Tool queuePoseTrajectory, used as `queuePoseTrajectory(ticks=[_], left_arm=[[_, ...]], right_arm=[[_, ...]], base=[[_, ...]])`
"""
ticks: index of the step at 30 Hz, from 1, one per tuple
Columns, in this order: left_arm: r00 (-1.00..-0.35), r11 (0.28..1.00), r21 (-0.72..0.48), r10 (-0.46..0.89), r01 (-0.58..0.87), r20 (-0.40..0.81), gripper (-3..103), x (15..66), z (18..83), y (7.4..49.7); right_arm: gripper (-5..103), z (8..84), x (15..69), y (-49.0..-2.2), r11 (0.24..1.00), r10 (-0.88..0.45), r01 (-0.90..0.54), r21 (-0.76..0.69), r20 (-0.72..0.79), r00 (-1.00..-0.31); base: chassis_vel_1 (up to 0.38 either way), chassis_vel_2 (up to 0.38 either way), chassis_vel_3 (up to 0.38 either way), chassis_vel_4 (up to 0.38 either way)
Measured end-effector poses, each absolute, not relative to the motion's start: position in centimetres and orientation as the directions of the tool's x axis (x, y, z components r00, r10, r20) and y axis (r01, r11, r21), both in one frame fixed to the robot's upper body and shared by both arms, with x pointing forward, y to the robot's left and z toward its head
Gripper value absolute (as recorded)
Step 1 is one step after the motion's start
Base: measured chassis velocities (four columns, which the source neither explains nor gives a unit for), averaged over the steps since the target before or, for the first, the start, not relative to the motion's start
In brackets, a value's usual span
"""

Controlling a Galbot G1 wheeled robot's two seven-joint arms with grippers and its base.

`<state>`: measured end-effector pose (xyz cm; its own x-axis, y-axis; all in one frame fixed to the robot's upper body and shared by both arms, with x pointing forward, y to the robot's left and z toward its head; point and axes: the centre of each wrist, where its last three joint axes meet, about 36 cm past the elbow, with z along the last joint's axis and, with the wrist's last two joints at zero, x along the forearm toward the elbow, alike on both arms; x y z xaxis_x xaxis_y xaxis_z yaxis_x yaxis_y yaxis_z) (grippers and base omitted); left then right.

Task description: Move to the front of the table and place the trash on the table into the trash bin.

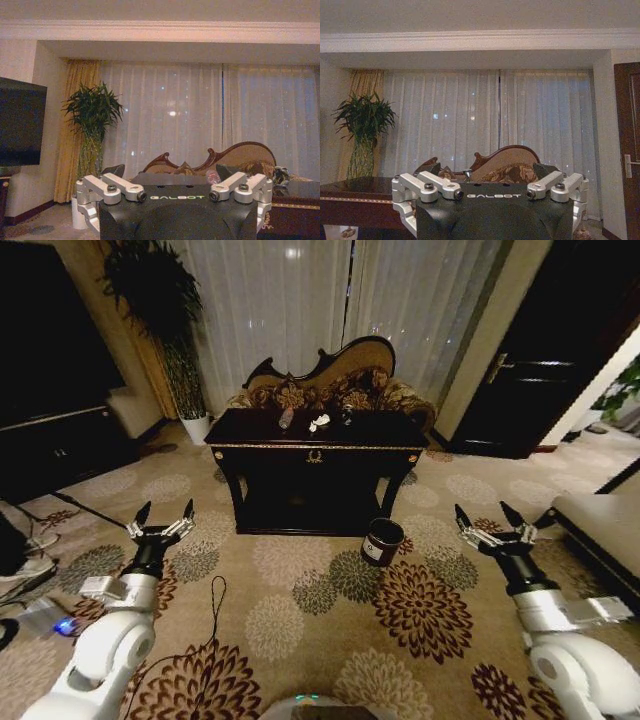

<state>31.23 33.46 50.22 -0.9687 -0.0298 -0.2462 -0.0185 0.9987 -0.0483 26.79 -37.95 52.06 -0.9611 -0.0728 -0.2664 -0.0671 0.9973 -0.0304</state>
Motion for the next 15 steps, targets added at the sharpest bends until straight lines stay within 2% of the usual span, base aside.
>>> queuePoseTrajectory(ticks=[15], left_arm=[[-0.970,0.999,-0.053,-0.024,-0.011,-0.242,100,31.33,50.08,33.28]], right_arm=[[100,51.65,26.73,-37.95,0.998,-0.069,-0.067,-0.016,-0.260,-0.963]], base=[[0.000,0.000,0.000,0.000]])
